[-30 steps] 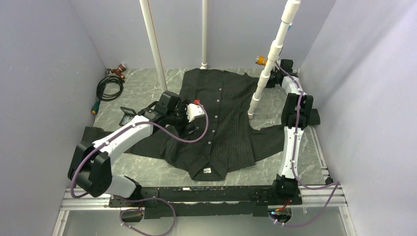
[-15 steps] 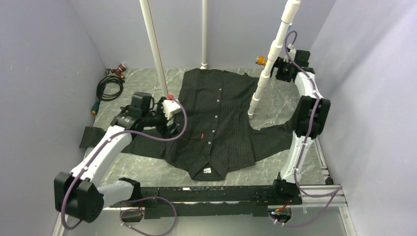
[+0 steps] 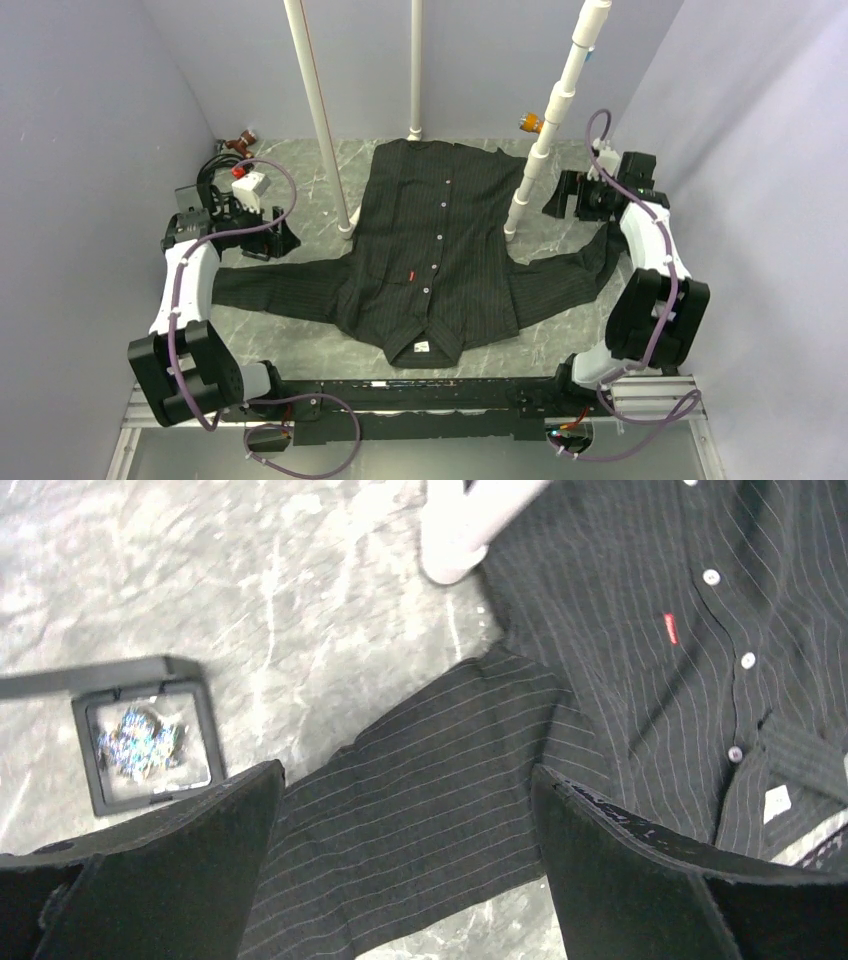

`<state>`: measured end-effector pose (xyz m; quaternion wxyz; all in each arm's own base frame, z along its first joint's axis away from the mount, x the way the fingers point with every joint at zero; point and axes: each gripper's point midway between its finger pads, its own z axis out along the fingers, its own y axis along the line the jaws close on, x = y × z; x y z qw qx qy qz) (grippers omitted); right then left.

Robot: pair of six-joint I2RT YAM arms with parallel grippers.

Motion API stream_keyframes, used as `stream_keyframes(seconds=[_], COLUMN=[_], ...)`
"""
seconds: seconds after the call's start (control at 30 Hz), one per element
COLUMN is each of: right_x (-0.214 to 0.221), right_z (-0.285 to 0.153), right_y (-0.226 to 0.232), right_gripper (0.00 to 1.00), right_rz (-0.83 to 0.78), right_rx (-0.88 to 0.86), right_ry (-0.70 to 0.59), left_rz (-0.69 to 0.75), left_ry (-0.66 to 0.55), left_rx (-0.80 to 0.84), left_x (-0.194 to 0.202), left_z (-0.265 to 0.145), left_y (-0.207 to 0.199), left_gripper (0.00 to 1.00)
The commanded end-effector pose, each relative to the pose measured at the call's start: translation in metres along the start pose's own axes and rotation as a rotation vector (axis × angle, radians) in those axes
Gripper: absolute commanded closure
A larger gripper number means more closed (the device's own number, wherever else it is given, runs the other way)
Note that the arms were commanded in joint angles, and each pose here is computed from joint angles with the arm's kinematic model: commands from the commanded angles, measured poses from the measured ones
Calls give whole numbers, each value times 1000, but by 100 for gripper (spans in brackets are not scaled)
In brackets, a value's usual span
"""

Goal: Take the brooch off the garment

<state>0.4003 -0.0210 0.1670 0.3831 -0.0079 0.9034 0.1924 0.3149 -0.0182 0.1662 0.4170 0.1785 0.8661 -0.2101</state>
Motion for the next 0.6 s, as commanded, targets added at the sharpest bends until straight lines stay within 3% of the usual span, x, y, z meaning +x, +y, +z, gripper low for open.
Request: stream_keyframes(seconds=[0.0,0.23,0.57], right_x=[33,73,68], right_z=[-22,-29,-34], right_y=[9,-4,-2], right_gripper=[0,0,0], right_rz=[-111,-187,-204], right_rx=[17,130,155], right_ry=[24,37,-16], left_rz=[-87,-97,-69], left_ry=[-43,-18,-13], left_rx=[-78,-210,-248], left_x=[-17,-1,1], left_z=[-8,-8,-11], left_y=[19,41,46], left_gripper=[1,0,1])
